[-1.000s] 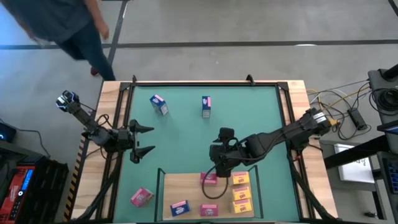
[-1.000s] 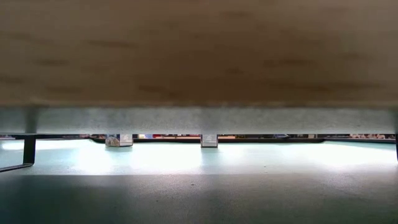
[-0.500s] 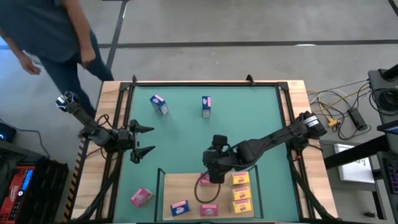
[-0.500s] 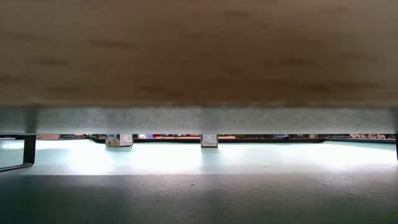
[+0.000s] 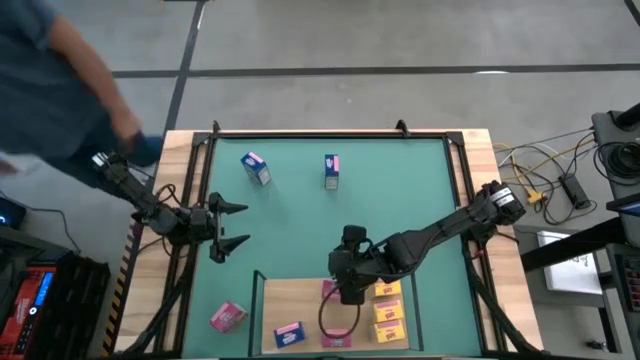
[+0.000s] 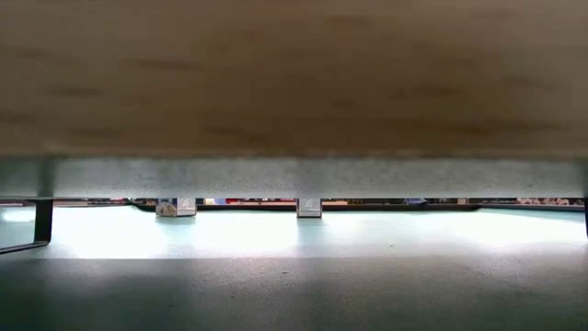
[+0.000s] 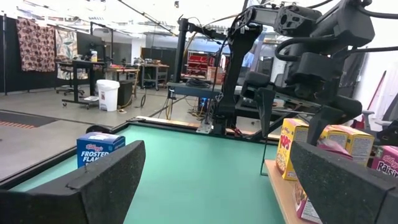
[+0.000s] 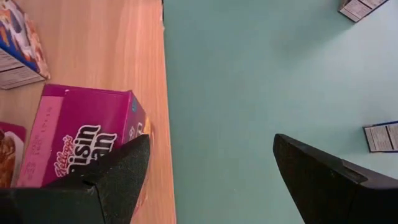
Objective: Stack cereal on shelf
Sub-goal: Put the right violet cereal box on the shelf aligned with the other violet cereal box
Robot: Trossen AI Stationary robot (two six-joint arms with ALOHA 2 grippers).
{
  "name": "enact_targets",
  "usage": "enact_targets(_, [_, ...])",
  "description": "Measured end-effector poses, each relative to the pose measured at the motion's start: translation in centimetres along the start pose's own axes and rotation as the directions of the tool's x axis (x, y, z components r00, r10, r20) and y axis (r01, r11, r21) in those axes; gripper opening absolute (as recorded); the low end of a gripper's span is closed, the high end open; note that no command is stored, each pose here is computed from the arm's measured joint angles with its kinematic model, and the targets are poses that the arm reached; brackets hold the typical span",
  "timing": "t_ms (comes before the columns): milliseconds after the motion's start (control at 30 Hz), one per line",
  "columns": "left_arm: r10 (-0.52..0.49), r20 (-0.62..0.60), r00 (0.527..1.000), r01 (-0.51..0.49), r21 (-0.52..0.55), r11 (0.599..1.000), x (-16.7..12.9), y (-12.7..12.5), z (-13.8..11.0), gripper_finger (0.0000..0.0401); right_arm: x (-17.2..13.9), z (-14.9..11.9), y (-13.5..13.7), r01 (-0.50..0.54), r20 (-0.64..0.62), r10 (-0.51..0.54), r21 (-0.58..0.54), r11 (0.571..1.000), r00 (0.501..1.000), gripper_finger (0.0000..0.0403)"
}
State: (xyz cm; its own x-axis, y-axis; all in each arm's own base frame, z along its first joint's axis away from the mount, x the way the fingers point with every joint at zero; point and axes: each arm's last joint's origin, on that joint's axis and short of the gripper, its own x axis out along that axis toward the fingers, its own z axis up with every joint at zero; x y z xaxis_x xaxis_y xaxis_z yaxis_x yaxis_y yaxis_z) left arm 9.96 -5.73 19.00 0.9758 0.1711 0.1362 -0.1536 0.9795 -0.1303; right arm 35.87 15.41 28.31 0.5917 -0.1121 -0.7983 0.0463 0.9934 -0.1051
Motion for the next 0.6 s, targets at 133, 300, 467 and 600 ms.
enact_targets(133, [0.000, 0.000, 1.000, 0.000, 0.000, 1.000, 0.0, 0.0, 0.0, 0.0384, -0.1, -0.1, 0.2, -0.004, 0.000, 0.004, -0.005, 1.000, 1.000, 0.0327])
enact_targets(300, [0.000, 0.000, 1.000, 0.000, 0.000, 1.000, 0.0, 0.0, 0.0, 0.0384, -0.4, 0.0, -0.1, -0.001, 0.005, 0.001, -0.029, 1.000, 1.000, 0.0328])
enact_targets(467, [0.000, 0.000, 1.000, 0.000, 0.000, 1.000, 0.0, 0.0, 0.0, 0.0384, -1.7, 0.2, -0.7, -0.002, 0.022, 0.005, -0.122, 0.993, 1.000, 0.0327])
enact_targets(600, [0.000, -0.003, 1.000, 0.000, 0.003, 1.000, 0.0, 0.0, -0.1, 0.0384, -2.8, 0.3, -1.0, -0.010, 0.046, 0.018, -0.159, 0.987, 0.999, 0.0328])
